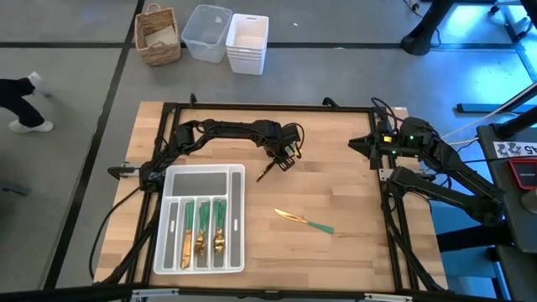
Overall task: Sort silverware
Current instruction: Put the green knife on the silverware tray
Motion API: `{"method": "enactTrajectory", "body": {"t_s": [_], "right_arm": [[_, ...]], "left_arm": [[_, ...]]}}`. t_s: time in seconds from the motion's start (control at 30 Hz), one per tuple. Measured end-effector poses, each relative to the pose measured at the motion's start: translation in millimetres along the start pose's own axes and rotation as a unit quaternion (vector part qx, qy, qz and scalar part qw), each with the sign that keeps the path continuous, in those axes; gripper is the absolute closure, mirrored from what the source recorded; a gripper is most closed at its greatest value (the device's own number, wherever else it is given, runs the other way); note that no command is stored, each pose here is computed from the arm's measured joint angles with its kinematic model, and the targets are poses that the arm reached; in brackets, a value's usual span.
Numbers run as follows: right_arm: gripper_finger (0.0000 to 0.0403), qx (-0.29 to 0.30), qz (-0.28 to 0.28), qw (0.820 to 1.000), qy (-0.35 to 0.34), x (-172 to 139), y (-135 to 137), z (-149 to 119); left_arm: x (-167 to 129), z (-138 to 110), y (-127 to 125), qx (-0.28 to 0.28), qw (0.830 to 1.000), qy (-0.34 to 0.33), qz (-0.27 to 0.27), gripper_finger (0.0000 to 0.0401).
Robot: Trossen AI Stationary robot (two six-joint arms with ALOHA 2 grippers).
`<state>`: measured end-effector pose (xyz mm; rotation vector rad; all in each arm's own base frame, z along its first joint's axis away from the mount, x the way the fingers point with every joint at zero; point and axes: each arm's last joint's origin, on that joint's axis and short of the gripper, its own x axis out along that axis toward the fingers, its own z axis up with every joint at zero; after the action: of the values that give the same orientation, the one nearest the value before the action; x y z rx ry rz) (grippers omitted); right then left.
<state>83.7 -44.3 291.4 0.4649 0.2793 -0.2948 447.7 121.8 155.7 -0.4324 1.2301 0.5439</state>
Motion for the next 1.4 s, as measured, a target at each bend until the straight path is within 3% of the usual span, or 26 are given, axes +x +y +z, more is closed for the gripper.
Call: {"method": "enactTrajectory", "body": {"t_s": [0.5,0.9,1.4], "right_arm": [[0.032,0.0,0.0,1.0,0.0,-0.1,0.0,0.0],[0.032,0.0,0.0,1.0,0.0,0.0,0.0,0.0],[0.032,0.0,0.0,1.0,0.0,0.0,0.0,0.0]], "left_arm": [[18.5,-7.1,-6.4,0.029,0.999,0.022,0.023,0.0288],[19.2,-9.0,-4.6,0.034,0.998,0.029,0.037,0.039],[11.7,-1.6,2.2,-0.047,0.999,0.018,-0.008,0.0381]]}}
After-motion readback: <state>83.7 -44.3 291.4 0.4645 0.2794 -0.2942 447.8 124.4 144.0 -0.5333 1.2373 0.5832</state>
